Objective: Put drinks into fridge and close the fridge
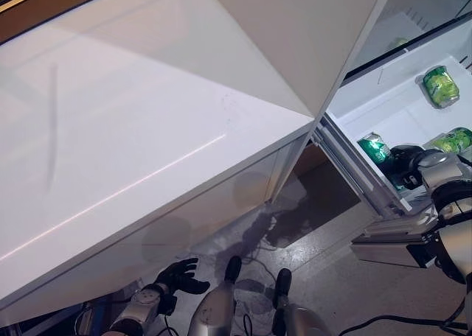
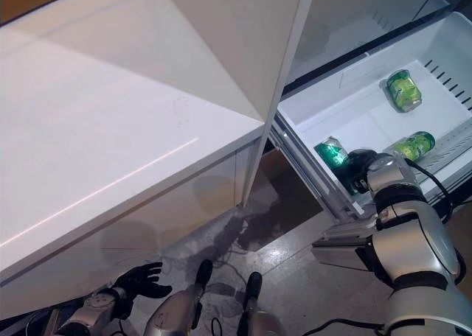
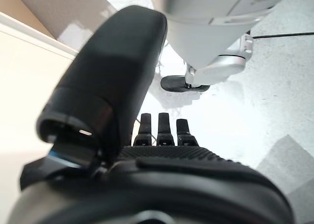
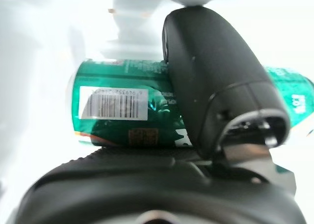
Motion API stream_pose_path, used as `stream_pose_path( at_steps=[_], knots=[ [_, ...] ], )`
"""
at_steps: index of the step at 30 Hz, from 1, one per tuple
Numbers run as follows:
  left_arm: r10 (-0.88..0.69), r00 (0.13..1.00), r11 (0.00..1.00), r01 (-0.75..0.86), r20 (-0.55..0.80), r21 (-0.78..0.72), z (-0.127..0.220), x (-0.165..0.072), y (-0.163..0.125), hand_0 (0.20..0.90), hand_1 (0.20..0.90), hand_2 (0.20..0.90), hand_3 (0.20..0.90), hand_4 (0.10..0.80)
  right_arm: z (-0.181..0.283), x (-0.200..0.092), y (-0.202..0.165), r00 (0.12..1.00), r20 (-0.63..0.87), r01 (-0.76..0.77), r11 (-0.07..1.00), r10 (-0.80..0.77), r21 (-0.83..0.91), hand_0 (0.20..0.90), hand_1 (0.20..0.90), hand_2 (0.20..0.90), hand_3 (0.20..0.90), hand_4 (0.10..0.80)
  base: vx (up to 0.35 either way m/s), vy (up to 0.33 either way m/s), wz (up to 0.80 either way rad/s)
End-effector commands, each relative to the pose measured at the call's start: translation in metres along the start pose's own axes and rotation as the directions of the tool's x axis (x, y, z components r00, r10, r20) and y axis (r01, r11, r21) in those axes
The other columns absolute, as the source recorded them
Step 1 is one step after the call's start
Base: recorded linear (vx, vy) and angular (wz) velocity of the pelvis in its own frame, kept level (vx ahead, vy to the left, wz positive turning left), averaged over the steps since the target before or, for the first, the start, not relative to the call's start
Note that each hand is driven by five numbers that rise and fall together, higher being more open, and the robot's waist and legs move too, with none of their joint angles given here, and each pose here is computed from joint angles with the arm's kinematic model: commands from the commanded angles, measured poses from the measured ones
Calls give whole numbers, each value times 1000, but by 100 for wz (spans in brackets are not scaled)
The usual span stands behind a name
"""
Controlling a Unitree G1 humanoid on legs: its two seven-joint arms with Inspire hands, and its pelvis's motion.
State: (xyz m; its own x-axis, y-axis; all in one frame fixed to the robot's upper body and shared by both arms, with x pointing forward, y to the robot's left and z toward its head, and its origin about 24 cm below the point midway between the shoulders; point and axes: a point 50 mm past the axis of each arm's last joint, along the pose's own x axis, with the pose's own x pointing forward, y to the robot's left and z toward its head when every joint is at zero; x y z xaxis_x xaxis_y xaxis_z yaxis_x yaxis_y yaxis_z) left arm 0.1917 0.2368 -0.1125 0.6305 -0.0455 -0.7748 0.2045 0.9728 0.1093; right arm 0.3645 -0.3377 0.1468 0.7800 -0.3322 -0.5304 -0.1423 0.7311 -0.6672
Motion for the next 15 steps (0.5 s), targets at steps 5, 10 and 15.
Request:
stream_pose_path(
  at_steps=[5,10,15],
  knots=[
    [-44,999,996,41,30,80,3,-2,-5,900,900,900,900,800,56,-31,-47,956,249,132,985,-156,111,900,900,900,900,800,0,0,0],
    [-21,1000,997,21,0,69,-6,-5,-2,900,900,900,900,800,83,-49,-52,843,461,97,922,-276,375,900,900,900,900,800,5,2,-2],
    [7,999,998,-4,-53,55,-29,-10,-1,900,900,900,900,800,96,-88,-72,590,581,50,744,-561,666,900,900,900,900,800,22,10,-3]
  ],
)
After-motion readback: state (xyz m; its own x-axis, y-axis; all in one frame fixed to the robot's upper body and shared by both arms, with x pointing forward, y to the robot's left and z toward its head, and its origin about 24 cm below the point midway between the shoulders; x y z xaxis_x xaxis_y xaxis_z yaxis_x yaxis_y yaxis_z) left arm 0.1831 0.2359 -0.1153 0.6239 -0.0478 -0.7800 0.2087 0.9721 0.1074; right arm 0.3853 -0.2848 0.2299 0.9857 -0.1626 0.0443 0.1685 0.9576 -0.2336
